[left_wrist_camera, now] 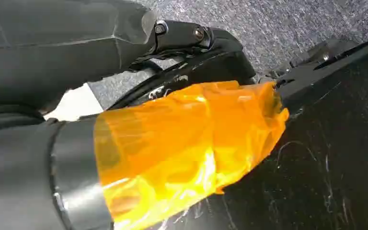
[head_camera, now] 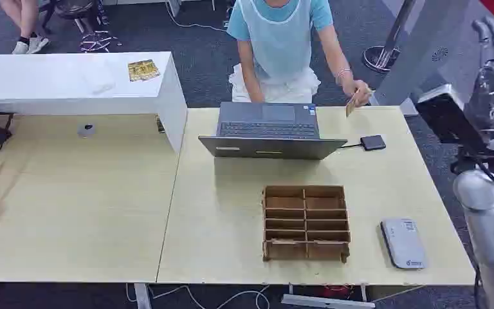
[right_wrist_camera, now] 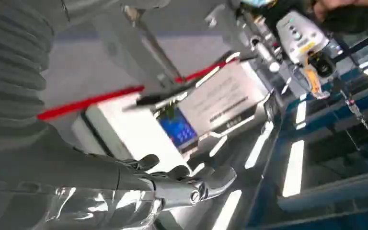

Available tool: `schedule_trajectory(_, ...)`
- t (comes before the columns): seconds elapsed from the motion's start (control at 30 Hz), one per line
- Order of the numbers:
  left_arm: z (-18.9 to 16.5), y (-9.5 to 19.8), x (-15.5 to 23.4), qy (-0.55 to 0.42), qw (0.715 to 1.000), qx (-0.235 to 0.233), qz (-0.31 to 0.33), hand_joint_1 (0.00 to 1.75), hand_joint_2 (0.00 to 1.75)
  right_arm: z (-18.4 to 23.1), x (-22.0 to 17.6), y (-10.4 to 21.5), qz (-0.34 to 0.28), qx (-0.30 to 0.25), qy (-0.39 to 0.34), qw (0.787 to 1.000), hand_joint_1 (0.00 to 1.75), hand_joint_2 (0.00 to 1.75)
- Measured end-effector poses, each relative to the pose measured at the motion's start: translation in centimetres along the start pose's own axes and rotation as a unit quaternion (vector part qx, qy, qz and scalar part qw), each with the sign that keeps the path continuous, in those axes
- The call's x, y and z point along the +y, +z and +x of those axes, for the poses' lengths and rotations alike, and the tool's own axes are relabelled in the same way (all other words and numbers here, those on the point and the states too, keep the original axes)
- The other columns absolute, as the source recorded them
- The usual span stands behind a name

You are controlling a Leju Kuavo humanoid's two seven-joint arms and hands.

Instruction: Pass the card to the sensor for recognition and then transmit it.

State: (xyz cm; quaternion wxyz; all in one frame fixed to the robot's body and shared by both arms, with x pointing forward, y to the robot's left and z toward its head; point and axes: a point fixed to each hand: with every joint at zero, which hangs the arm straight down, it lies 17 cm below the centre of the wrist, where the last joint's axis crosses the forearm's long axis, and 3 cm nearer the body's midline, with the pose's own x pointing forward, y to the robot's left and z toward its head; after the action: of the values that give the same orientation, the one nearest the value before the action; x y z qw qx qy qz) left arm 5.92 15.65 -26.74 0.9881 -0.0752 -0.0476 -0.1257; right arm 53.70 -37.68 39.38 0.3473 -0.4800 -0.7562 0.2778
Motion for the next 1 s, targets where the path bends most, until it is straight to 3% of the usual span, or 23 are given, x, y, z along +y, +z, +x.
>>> schedule_trajectory(0.23, -0.2, 0.0, 0.1, -0.013, 1.000, 0.002, 0.000, 0.00, 0.00, 1.4, 0.4, -4.0, -0.002, -0.022, 0.121, 0.992, 0.00, 1.75)
schedule_trajectory(0.43, -0.2, 0.0, 0.3, -0.019, 1.000, 0.003, -0.001, 0.00, 0.00, 0.8, 2.1, -5.5, 0.021, -0.022, 0.192, 0.981, 0.00, 1.75)
schedule_trajectory(1.0, -0.3, 0.0, 0.4, -0.024, 1.000, 0.003, -0.001, 0.00, 0.00, -2.0, 6.1, -5.2, 0.072, 0.006, 0.233, 0.970, 0.00, 1.75)
